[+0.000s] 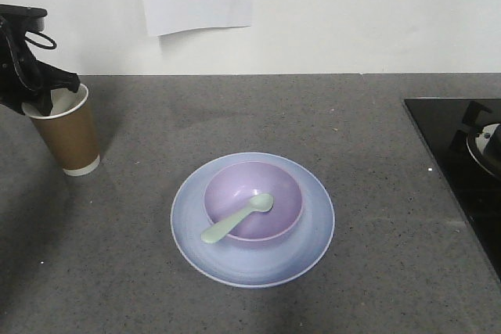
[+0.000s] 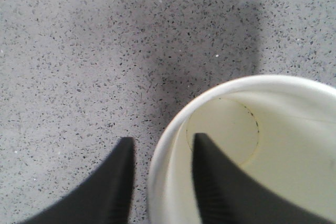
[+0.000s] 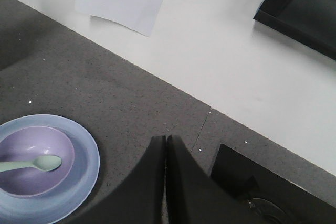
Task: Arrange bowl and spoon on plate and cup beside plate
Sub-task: 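Lower the left gripper onto the cup rim and close it, then lift the brown paper cup with the left gripper toward the plate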
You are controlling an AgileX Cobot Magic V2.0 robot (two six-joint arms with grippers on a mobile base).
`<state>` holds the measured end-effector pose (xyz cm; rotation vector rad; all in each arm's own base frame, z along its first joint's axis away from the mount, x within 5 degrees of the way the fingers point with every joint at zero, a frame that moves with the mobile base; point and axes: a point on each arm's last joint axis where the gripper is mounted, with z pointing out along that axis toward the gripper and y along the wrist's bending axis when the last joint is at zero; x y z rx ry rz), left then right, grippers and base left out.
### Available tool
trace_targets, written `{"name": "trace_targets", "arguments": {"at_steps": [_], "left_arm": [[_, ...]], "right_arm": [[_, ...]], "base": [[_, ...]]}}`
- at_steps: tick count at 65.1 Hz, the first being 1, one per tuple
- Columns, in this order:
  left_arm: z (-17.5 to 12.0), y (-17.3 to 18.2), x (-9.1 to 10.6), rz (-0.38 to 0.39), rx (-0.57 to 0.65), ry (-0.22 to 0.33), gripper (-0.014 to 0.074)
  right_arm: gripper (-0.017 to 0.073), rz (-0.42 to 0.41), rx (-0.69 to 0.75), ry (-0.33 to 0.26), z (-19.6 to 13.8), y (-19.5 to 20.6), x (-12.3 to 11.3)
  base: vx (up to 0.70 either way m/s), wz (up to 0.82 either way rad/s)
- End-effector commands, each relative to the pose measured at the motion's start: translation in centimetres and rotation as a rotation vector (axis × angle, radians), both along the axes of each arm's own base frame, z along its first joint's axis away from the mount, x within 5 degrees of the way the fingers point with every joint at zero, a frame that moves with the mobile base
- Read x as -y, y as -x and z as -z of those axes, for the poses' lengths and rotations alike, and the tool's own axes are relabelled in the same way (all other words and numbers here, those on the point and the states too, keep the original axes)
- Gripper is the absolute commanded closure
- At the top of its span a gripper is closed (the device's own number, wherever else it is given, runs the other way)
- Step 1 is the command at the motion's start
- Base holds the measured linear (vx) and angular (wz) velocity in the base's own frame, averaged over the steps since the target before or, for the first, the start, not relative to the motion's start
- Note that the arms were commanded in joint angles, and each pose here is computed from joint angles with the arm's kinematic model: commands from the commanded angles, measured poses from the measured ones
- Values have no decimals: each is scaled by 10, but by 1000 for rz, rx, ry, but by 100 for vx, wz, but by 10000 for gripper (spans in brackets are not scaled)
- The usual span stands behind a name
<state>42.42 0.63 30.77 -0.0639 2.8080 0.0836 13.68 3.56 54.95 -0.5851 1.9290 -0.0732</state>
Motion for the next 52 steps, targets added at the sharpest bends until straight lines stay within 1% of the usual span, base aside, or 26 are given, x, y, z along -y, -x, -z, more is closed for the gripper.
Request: {"name": "trace_targets", "arguments": {"at_steps": [1, 7, 13, 14, 15, 20, 25, 37, 41, 48, 52], "left_arm": [[-28, 8, 0, -2, 81, 5, 498], [-28, 8, 0, 10, 81, 0, 601], [-28, 8, 1, 27, 81, 6, 601], [-35, 12, 6, 49, 97, 50, 601], [-36, 12, 6, 50, 100, 50, 601], [-47, 18, 10, 60, 127, 89, 601], [-61, 26, 14, 87, 163, 123, 601], [-108, 58, 26, 154, 287, 230, 601], [-122, 71, 32, 182, 326, 248, 601], [-139, 87, 42, 227, 372, 251, 601], [-143, 96, 50, 257, 380, 251, 601]], "right_arm": [[564, 5, 89, -22, -11, 3, 2], [564, 5, 89, -22, -11, 3, 2], [564, 5, 89, -22, -11, 3, 2], [564, 5, 89, -22, -11, 3, 2], [564, 5, 89, -22, -11, 3, 2], [564, 5, 87, -21, -11, 3, 2], [564, 5, 86, -21, -11, 2, 1], [564, 6, 70, -25, -9, -3, 0], [564, 9, 60, -28, -8, -5, -1], [564, 13, 40, -33, -5, -12, -3], [564, 13, 34, -31, -4, -14, -3]], "base": [[0, 0], [0, 0], [0, 0], [0, 0], [0, 0], [0, 0], [0, 0], [0, 0], [0, 0], [0, 0], [0, 0]]}}
